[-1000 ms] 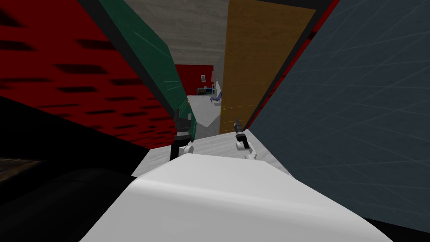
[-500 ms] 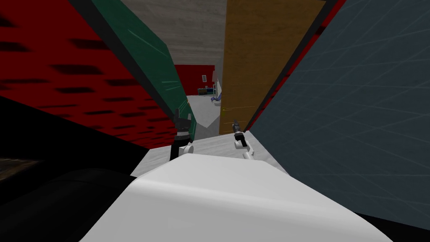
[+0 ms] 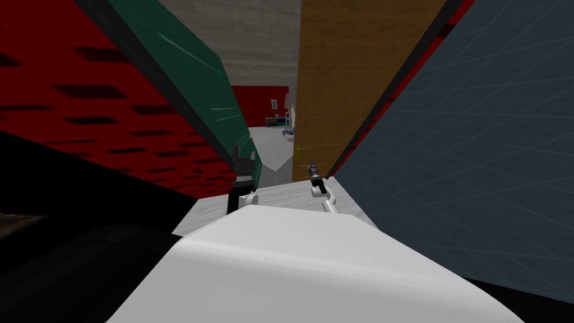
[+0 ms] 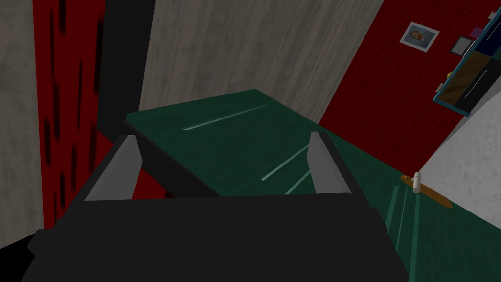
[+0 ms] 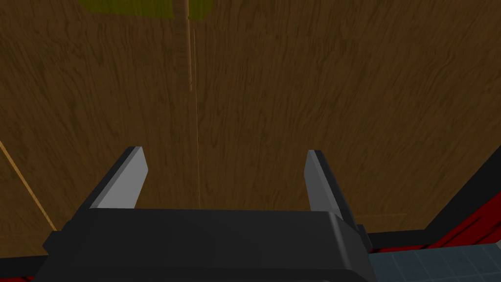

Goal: Push the door open

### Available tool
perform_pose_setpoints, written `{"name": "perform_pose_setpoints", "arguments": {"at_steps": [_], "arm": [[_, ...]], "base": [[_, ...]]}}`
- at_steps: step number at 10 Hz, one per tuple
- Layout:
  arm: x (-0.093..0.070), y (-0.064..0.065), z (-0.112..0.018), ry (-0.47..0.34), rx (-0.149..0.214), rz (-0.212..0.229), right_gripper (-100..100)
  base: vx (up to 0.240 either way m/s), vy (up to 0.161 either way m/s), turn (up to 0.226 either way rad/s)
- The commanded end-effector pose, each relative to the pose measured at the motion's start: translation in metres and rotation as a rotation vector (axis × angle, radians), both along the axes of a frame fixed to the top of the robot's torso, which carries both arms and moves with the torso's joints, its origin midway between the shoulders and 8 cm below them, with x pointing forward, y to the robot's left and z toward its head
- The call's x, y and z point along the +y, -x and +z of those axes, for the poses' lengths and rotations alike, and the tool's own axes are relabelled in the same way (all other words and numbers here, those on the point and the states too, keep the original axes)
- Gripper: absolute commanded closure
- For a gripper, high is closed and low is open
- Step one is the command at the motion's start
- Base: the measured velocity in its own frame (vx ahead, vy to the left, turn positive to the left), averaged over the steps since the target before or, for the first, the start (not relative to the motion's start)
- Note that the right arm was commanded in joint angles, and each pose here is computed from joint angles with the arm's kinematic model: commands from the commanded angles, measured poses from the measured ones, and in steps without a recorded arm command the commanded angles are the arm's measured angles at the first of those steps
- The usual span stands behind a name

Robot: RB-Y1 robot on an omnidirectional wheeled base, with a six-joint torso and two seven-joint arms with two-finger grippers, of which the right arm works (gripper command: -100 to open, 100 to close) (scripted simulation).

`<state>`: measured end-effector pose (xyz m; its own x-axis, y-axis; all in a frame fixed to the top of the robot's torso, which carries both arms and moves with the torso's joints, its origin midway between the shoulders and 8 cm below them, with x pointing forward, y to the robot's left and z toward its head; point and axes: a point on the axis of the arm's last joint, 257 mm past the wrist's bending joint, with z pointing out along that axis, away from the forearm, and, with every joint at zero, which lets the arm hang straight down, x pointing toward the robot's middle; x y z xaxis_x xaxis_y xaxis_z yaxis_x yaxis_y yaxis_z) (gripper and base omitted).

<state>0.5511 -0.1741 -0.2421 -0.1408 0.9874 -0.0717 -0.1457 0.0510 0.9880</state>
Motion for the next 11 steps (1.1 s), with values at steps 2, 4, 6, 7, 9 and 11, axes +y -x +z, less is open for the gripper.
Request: {"name": "perform_pose_setpoints", "arguments": {"at_steps": [2,4,6,7,9,11], "arm": [[0.010,-0.008,-0.013,-0.011,0.038,0.013,-100],[0.017,-0.013,-0.023,-0.020,0.066,0.024,-100],[0.024,-0.017,-0.031,-0.027,0.089,0.033,-100],[0.027,-0.018,-0.034,-0.029,0.097,0.035,-100],[0.035,-0.022,-0.042,-0.037,0.121,0.045,-100],[0.043,-0.025,-0.049,-0.045,0.143,0.054,-100]], "base": [[0.096,-0.086,0.053],[0.121,-0.102,0.054],[0.133,-0.076,0.047],[0.114,-0.067,0.033],[0.100,-0.070,0.037],[0.123,-0.092,0.045]]}}
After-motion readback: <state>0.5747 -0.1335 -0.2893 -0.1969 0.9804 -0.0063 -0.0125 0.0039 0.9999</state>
